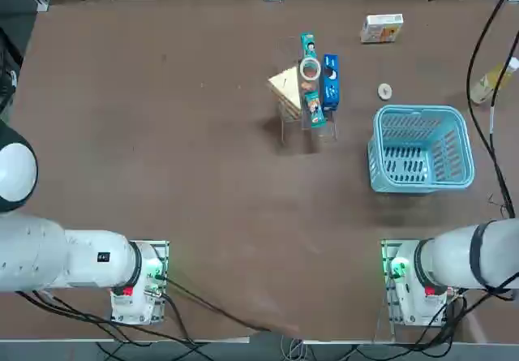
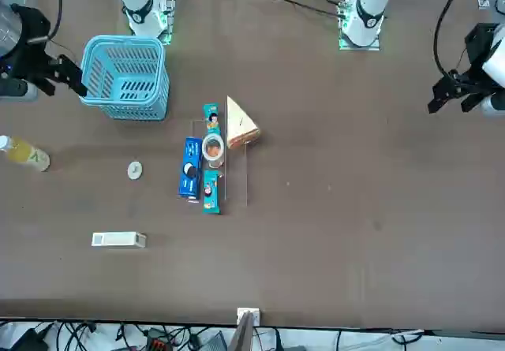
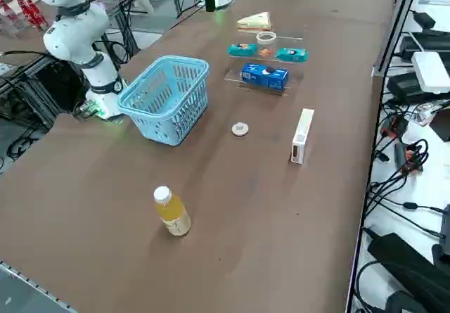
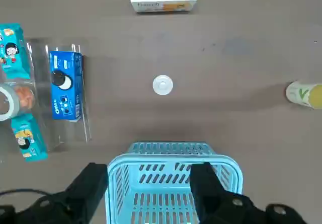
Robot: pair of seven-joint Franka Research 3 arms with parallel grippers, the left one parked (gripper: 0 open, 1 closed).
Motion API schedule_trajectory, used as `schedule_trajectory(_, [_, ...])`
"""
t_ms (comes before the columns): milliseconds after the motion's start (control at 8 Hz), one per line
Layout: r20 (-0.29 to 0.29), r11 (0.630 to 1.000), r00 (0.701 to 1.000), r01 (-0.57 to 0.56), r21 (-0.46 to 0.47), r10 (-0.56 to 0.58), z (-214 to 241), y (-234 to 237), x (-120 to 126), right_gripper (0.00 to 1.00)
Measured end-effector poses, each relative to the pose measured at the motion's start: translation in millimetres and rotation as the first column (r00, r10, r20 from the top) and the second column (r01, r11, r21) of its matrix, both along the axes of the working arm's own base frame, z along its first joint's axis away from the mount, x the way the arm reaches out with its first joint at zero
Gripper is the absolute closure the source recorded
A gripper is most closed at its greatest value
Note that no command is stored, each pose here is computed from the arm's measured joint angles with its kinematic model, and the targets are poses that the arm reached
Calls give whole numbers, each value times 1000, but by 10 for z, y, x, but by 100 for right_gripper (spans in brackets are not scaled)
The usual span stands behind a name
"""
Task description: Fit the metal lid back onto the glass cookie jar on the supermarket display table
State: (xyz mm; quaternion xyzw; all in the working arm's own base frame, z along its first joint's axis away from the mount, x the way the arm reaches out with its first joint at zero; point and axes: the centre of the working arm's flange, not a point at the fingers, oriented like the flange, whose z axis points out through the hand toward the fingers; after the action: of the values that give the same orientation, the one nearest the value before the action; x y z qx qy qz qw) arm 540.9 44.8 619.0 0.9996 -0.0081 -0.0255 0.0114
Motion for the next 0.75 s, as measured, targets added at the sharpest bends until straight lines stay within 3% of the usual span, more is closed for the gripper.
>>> schedule_trajectory(500, [-25,1000,999,23,14,-23,-99,-108,45,0])
schedule_trajectory(750, [-55,1000,998,26,16,-25,-573,-91,320,0])
